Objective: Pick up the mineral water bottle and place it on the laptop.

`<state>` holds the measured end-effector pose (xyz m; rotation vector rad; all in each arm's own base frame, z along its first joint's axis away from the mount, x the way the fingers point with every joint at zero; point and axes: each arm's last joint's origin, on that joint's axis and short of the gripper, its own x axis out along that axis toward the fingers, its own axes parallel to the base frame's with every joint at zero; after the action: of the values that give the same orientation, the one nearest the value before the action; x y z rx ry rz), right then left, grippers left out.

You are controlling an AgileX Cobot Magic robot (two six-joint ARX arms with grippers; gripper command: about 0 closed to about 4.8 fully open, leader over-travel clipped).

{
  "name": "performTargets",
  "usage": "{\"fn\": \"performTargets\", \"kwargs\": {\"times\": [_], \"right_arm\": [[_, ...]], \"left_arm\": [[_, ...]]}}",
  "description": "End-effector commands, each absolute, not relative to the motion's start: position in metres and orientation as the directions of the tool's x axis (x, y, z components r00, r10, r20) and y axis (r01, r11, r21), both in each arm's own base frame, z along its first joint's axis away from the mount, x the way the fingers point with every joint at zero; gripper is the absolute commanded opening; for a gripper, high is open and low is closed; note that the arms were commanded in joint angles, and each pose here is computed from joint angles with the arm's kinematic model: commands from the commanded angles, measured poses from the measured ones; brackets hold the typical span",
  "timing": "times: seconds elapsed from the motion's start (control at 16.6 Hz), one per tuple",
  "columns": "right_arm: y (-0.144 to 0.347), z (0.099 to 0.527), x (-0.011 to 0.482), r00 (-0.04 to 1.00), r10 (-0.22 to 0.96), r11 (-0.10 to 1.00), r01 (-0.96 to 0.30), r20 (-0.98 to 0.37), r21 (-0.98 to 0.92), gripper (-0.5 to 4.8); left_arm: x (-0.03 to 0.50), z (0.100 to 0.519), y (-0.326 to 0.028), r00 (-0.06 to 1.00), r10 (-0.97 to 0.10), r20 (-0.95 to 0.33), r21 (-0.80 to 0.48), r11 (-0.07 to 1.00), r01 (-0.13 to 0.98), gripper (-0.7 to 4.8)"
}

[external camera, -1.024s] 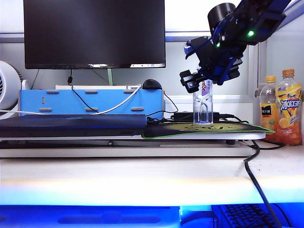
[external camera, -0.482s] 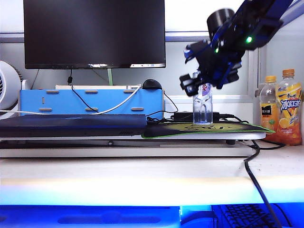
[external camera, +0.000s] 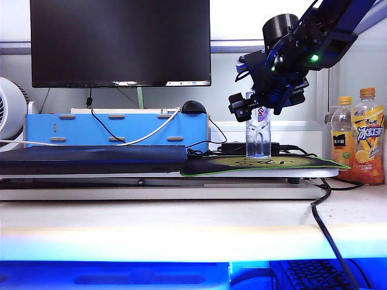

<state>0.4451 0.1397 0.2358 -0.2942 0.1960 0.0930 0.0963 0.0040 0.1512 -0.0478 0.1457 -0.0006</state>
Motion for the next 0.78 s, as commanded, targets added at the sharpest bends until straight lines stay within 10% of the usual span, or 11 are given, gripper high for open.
{"fn": "performTargets", "kwargs": {"times": [0.06, 0.18, 0.24, 0.78], "right_arm": [[0.14, 0.24, 0.446, 0.983, 0.059, 0.961, -0.103, -0.176, -0.255, 3.31], [0.14, 0.24, 0.445, 0.982, 0.073, 0.96, -0.117, -0.177, -0.254, 0.46], [0.14, 0.241, 0.445, 0.98, 0.088, 0.959, -0.131, -0.176, -0.251, -0.05], [0.149, 0.288, 0.447, 0.97, 0.242, 0.947, -0.244, -0.034, -0.21, -0.04]], "left_arm": [[0.096, 0.151, 0.004, 0.99, -0.007, -0.142, -0.046, 0.999, 0.0, -0.02], [0.096, 0.151, 0.004, 0.99, -0.007, -0.142, -0.046, 0.999, 0.0, -0.02], [0.096, 0.151, 0.004, 0.99, -0.007, -0.142, -0.047, 0.999, 0.0, -0.02], [0.096, 0.151, 0.004, 0.99, -0.007, -0.142, -0.046, 0.999, 0.0, -0.02]]}}
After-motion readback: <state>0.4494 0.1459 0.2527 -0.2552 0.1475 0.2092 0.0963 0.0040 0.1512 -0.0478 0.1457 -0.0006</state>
